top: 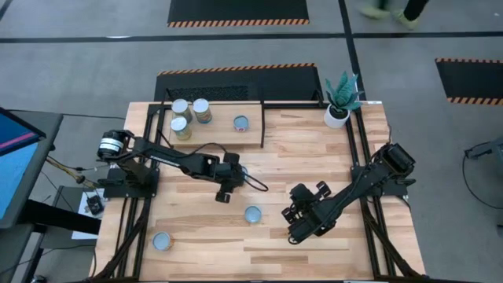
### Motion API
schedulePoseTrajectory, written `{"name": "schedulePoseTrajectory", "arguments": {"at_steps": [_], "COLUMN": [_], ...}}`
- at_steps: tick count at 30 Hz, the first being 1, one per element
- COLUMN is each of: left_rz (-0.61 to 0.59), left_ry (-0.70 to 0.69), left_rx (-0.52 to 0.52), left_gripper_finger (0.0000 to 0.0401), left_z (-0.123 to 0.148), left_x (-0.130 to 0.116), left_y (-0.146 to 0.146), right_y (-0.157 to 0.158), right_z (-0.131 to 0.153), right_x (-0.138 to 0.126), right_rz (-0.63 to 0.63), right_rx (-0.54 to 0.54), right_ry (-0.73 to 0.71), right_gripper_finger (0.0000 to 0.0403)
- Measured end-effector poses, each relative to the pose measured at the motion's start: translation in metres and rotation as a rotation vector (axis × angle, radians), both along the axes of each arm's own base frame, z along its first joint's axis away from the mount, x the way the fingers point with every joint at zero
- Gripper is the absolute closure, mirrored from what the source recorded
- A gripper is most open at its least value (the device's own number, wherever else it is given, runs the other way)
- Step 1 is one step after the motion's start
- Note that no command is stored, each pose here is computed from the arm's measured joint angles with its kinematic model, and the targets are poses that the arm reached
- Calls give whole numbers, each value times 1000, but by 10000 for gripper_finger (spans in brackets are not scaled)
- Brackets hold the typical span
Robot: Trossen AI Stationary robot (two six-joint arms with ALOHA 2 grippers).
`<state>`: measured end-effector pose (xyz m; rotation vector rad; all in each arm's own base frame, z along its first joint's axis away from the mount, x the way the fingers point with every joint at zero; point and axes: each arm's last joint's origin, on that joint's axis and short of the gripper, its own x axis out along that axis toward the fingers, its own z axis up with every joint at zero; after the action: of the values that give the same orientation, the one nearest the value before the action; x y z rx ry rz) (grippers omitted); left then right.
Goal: Pick and place cans onto a shelf
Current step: Put the green peas can on the shelf
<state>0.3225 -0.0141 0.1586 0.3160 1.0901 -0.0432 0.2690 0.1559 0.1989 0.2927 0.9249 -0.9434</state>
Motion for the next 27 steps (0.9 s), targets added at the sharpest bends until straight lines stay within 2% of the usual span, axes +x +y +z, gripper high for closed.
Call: {"name": "schedulePoseTrajectory", "arguments": {"at_steps": [3, 6, 8, 11, 13, 20, 24, 27], "left_rz": [12, 21, 26, 28, 28, 27, 12, -2], "left_ry": [8, 6, 5, 14, 22, 69, 68, 128], "left_rx": [24, 42, 49, 52, 54, 82, 151, 220], "left_gripper_finger": [240, 261, 291, 363, 386, 399, 400, 401], "left_z": [-5, -4, -3, -3, -3, 17, 49, 63], "left_x": [2, 2, 1, 0, -1, -2, 3, 2], "left_y": [1, 1, 2, 2, 2, 3, 5, 11], "right_y": [0, 0, 0, 0, 0, 0, 0, 0], "right_z": [0, 0, 0, 0, 0, 0, 0, 0], "right_x": [0, 0, 0, 0, -1, 0, 0, 0], "right_rz": [0, 0, 0, 1, 2, 20, 21, 21], "right_rx": [5, 5, 4, 3, 0, -5, -4, -4], "right_ry": [1, 1, 2, 5, 9, 21, 18, 17], "right_gripper_finger": [378, 378, 378, 378, 378, 378, 378, 378]}}
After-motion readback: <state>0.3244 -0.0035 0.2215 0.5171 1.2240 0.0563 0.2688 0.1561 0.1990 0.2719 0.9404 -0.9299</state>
